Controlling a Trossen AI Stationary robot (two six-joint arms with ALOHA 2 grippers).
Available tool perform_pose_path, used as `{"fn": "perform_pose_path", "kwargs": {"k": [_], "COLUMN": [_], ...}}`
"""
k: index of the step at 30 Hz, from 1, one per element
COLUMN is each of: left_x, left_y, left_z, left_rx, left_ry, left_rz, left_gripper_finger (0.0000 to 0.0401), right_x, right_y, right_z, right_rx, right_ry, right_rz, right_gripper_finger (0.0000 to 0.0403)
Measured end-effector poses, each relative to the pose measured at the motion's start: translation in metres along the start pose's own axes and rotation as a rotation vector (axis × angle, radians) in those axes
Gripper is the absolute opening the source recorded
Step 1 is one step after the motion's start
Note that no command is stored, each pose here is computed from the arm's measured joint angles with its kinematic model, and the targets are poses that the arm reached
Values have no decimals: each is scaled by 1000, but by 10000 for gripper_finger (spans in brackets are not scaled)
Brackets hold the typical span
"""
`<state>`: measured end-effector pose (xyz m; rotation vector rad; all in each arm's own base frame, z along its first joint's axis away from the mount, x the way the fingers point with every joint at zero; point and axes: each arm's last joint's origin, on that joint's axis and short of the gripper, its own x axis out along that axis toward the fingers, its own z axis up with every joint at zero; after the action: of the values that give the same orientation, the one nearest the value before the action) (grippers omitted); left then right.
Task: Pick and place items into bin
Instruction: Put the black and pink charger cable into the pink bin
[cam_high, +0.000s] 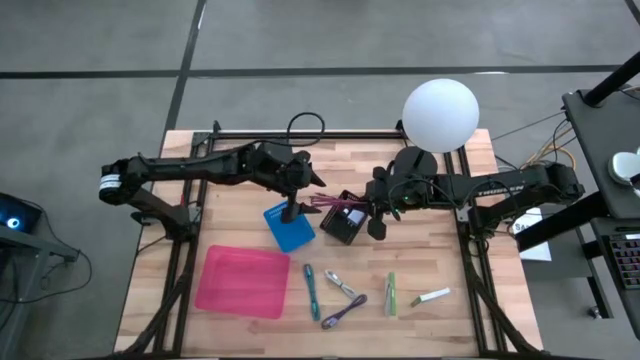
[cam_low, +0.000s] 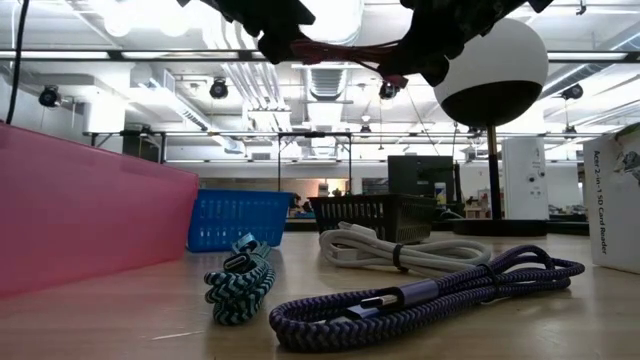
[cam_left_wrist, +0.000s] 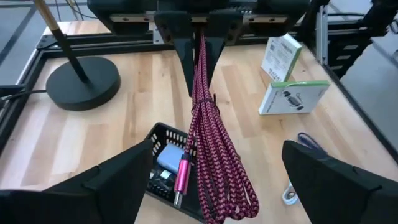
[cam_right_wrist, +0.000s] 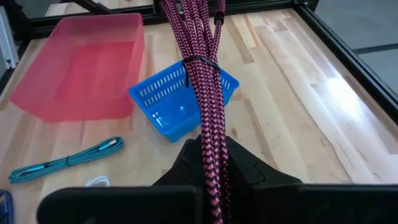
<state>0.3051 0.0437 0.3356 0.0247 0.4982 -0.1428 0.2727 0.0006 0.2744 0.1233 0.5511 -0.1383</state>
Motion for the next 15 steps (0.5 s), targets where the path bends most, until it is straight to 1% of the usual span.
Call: {"fn": "perform_pose_path", "kwargs": {"k": [3,12,15], "left_x": [5,29,31], "left_y": [1,8,8], "left_z": [-2,-15,-15], "left_rx": [1,0,0], "left_ry": [10,93,94], "left_rz": [1,38,41], "left_gripper_finger": [340,341,341], "right_x": [0,0,0], "right_y": [-1,0,0], "right_z": [0,3,3], "right_rx": [4,26,26], "right_ry": [-5,-39,-38], "right_rz": [-21,-21,-22], "right_gripper_finger": [13,13,13]}}
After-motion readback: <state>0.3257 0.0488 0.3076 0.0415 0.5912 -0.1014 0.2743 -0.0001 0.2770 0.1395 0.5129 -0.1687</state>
